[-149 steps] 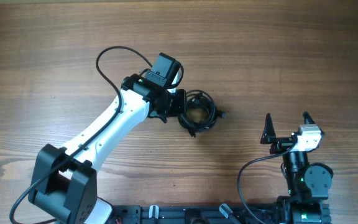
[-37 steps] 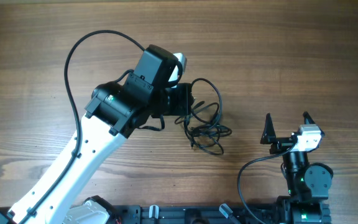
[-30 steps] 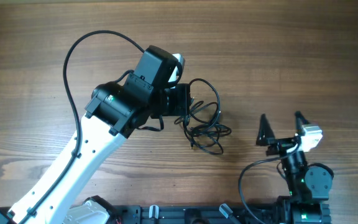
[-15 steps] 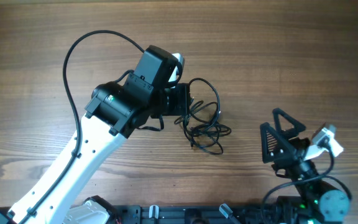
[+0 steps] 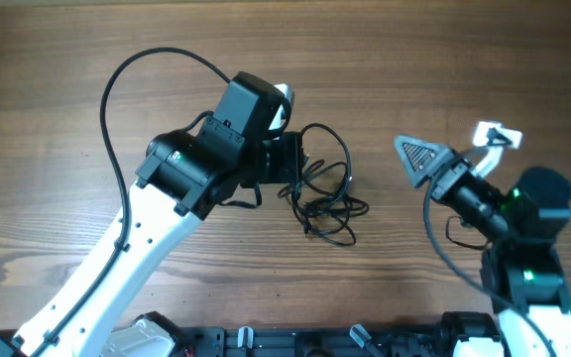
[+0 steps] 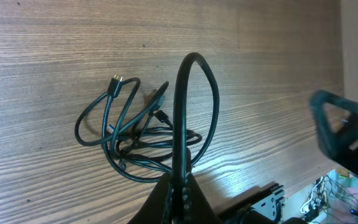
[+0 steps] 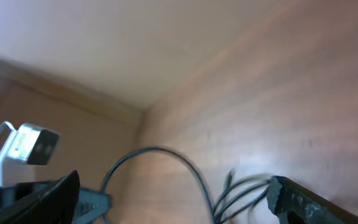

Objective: Untangle cables
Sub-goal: 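Move the right gripper toward the cable bundle below the left gripper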

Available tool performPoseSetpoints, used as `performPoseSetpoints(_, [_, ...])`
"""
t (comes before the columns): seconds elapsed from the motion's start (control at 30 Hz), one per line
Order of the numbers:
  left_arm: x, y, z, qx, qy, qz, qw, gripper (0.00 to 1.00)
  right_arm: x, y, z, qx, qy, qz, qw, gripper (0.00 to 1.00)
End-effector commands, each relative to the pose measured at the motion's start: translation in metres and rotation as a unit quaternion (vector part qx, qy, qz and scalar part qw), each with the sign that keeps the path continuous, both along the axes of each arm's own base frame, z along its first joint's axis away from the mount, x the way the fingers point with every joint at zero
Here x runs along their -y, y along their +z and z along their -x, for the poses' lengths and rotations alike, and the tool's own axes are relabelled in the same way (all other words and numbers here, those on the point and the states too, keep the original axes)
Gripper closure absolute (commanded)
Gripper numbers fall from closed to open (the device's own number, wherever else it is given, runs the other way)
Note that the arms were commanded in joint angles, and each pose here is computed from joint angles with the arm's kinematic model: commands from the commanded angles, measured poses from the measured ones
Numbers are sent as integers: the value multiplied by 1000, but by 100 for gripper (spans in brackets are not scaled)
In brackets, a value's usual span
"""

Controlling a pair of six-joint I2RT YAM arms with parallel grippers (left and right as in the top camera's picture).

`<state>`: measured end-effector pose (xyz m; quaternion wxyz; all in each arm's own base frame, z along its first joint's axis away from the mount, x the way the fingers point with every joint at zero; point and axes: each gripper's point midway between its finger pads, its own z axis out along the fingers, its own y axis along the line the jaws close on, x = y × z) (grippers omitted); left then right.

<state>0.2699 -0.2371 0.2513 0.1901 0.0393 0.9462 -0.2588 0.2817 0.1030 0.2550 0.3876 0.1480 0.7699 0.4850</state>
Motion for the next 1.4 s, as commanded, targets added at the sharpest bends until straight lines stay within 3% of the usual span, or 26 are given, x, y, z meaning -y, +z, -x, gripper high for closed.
performPoseSetpoints(0.0, [-1,4,-4,7,6,2,1000,93,-27,-4,8,-31,108,-43,993,0])
performPoseSetpoints(0.13, [-1,4,-3,5,6,1,1000,93,-27,-24,10,-50,113,-15,992,0])
performPoseSetpoints(0.27, [-1,4,-4,6,6,1,1000,93,-28,-12,12,-31,106,32,993,1])
performPoseSetpoints(0.43, [-1,4,-4,6,6,1,1000,94,-2,20,17,-71,36,194,978,0])
performPoseSetpoints(0.53, [0,5,-5,9,6,3,1000,94,-4,37,25,-67,54,243,966,0])
performPoseSetpoints(0.73, [0,6,-5,5,15,8,1000,95,-44,17,26,-100,146,218,960,0])
performPoseSetpoints(0.93, [-3,5,-8,2,35,5,999,96,-90,-39,23,-187,241,216,928,0])
performPoseSetpoints(1.03, [-17,1,-16,1,92,-12,996,96,-100,-54,23,-206,258,222,917,0])
performPoseSetpoints(1.37, [-27,1,-23,8,113,-22,993,96,-101,-77,6,-209,248,257,910,0])
